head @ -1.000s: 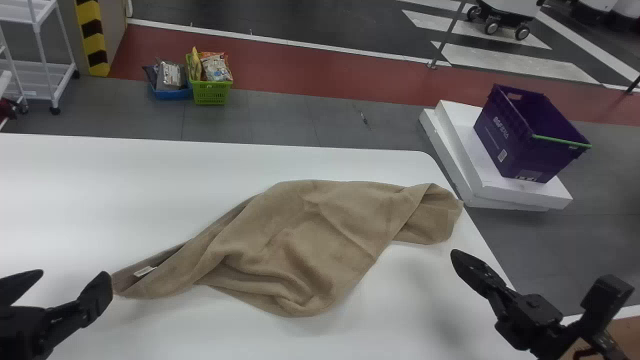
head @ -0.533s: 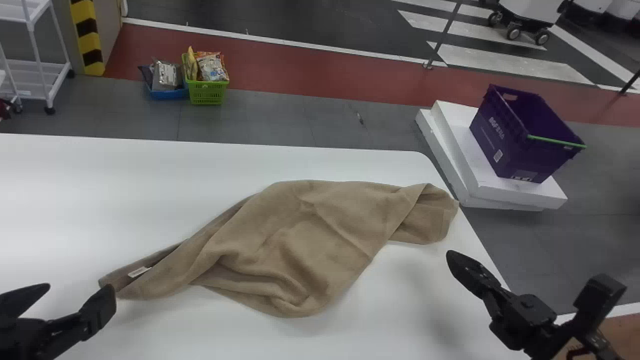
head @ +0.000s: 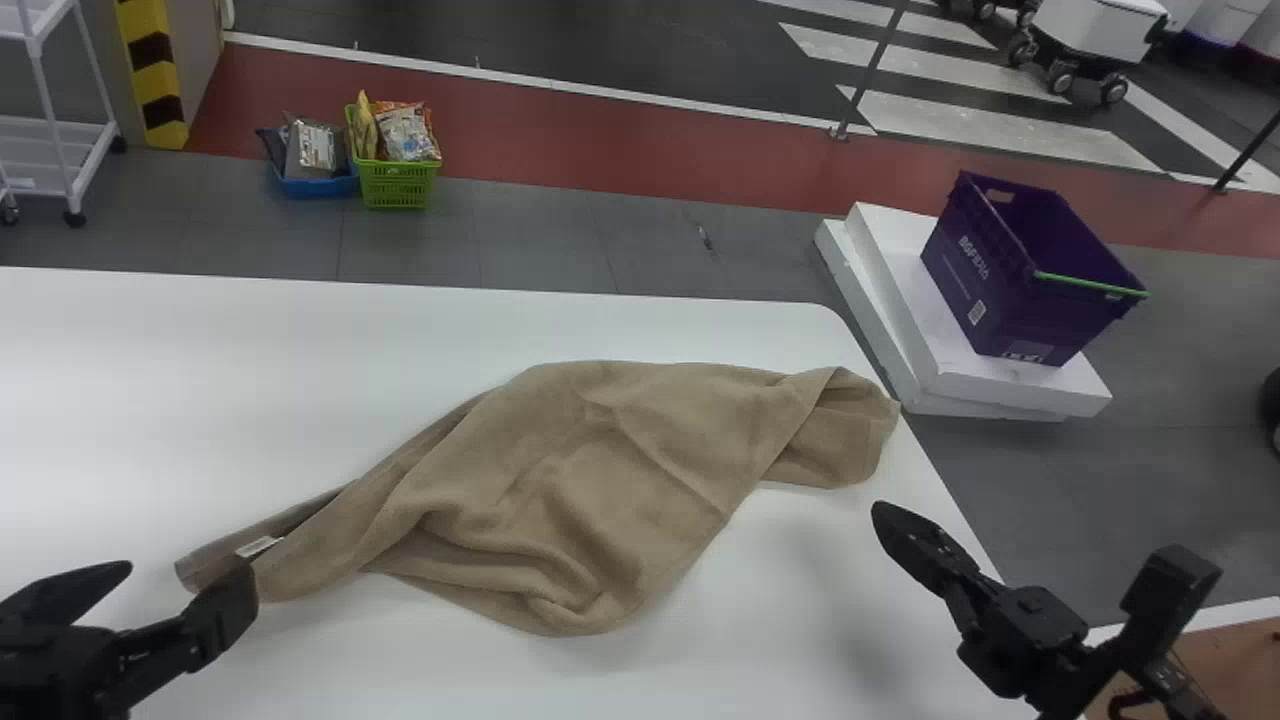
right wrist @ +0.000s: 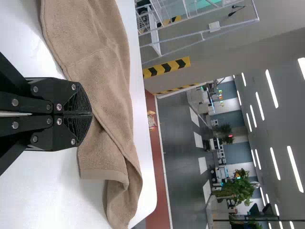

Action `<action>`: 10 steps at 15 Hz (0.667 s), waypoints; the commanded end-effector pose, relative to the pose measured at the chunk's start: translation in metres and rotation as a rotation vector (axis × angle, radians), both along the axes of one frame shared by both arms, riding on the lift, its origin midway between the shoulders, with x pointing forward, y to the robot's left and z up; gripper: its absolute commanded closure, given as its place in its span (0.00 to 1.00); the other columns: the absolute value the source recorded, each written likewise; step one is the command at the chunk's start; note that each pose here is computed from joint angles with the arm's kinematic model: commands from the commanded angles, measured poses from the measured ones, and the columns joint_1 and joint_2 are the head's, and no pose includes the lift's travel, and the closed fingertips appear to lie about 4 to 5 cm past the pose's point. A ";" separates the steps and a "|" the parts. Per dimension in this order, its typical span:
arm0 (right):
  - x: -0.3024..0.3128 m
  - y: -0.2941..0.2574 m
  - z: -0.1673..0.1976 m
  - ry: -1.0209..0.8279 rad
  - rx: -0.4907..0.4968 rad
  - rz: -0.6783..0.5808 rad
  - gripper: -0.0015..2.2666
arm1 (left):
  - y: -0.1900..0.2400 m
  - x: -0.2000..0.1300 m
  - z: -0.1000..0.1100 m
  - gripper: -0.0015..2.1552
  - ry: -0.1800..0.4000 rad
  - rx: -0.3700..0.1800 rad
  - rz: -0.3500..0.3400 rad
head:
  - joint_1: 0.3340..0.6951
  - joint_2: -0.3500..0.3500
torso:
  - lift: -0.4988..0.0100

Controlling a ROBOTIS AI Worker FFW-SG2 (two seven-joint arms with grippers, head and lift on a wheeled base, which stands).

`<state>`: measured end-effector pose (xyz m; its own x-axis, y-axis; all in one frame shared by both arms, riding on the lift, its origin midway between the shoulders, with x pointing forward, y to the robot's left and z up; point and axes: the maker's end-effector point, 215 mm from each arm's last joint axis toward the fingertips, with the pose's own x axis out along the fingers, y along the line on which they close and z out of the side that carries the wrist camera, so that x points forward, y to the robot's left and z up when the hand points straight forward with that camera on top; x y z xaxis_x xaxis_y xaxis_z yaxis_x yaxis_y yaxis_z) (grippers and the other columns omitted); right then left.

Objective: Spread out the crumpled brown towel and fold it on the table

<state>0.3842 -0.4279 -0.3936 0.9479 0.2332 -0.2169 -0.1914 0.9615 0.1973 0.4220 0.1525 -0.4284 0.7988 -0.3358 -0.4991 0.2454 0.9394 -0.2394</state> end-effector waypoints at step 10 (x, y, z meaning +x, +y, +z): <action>-0.001 -0.002 0.002 -0.014 -0.013 -0.003 0.81 | -0.003 -0.001 0.008 0.80 -0.012 0.008 -0.012 | 1.00 0.00 | 0.73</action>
